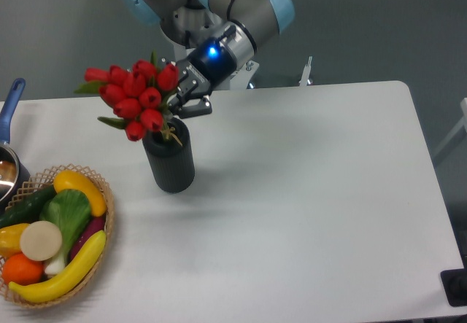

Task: Insert the flowers into the vase
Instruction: 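Lower the tulip stems into the vase opening, then open the gripper to release the tulip stems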

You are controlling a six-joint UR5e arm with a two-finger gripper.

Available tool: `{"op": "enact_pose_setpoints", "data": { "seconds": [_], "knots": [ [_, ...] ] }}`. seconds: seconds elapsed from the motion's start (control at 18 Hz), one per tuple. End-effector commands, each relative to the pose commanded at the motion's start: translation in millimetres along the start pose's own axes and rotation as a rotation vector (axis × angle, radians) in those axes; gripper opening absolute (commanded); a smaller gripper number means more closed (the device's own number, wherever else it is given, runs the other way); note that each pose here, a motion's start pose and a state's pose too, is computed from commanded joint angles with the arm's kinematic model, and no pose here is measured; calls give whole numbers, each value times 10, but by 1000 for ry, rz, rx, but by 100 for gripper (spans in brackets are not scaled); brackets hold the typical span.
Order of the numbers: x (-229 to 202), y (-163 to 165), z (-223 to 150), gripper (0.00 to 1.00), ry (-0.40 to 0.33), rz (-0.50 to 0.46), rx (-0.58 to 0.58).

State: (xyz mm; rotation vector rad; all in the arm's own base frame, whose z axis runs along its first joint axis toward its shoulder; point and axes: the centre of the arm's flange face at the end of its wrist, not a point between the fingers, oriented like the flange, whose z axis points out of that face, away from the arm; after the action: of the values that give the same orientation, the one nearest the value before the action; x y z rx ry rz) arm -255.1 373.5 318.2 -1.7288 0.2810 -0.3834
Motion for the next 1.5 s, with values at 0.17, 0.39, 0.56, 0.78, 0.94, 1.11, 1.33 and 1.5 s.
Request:
{"op": "enact_pose_setpoints", "data": {
  "seconds": [0.17, 0.39, 0.56, 0.78, 0.94, 1.11, 1.33, 1.5],
  "knots": [
    [46, 126, 19, 16, 5, 3, -4],
    [103, 248, 38, 26, 10, 1, -4],
    [108, 296, 45, 46, 12, -10, -6],
    [136, 349, 35, 71, 9, -23, -8],
    [149, 375, 10, 98, -1, -24, -39],
    [110, 379, -44, 100, -17, -17, -56],
    [122, 185, -238, 100, -73, 33, -65],
    [119, -36, -526, 100, -156, 89, -64]
  ]
}}
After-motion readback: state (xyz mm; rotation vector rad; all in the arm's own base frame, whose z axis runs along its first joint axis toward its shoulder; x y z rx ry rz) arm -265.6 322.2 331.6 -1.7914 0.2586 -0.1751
